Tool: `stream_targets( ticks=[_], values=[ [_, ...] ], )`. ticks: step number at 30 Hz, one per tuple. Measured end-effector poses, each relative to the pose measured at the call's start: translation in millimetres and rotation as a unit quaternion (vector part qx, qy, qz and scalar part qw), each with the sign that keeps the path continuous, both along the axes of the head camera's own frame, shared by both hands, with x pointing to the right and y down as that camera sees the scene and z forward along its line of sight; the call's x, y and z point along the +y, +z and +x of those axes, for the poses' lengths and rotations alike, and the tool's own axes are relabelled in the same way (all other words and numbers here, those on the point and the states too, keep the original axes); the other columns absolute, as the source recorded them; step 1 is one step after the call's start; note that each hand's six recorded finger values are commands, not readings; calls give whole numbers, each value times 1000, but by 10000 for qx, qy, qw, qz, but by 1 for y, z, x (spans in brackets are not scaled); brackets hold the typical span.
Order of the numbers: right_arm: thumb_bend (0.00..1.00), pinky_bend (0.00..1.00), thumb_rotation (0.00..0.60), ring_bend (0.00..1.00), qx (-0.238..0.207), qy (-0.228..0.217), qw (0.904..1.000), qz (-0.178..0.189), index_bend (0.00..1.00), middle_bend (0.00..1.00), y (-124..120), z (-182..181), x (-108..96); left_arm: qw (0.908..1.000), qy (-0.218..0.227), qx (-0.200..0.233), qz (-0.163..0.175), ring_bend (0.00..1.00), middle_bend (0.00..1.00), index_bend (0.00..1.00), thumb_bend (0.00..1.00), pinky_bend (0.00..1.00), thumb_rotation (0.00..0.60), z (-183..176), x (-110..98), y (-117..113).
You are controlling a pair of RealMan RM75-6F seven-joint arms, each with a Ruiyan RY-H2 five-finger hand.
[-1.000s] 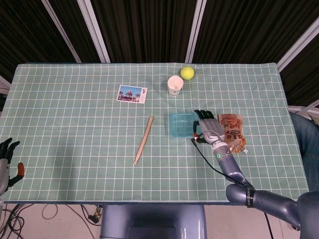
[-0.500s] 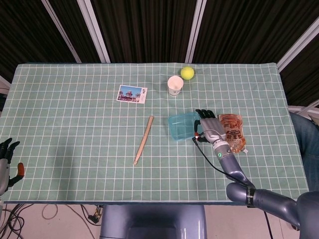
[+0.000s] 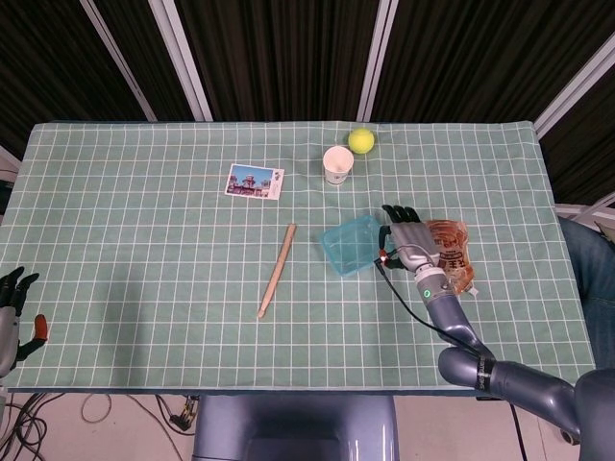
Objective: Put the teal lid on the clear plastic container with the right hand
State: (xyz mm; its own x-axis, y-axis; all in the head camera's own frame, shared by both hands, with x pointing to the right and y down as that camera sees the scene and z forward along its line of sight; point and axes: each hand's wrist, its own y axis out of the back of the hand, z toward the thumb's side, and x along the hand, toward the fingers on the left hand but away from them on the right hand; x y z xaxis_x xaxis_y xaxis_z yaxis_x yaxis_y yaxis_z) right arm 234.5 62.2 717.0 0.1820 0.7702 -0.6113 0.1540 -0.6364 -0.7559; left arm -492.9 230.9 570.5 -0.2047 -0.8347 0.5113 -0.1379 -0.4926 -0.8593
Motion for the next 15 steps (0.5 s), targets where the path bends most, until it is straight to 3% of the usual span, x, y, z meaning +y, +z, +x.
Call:
stream_targets(
  ticks=[15],
  values=[
    [471, 0, 600, 0, 62, 23, 9999, -121, 690, 94, 7, -2, 0, 10000, -11, -1, -13, 0, 0, 114, 568, 0, 600, 0, 0, 0]
  ],
)
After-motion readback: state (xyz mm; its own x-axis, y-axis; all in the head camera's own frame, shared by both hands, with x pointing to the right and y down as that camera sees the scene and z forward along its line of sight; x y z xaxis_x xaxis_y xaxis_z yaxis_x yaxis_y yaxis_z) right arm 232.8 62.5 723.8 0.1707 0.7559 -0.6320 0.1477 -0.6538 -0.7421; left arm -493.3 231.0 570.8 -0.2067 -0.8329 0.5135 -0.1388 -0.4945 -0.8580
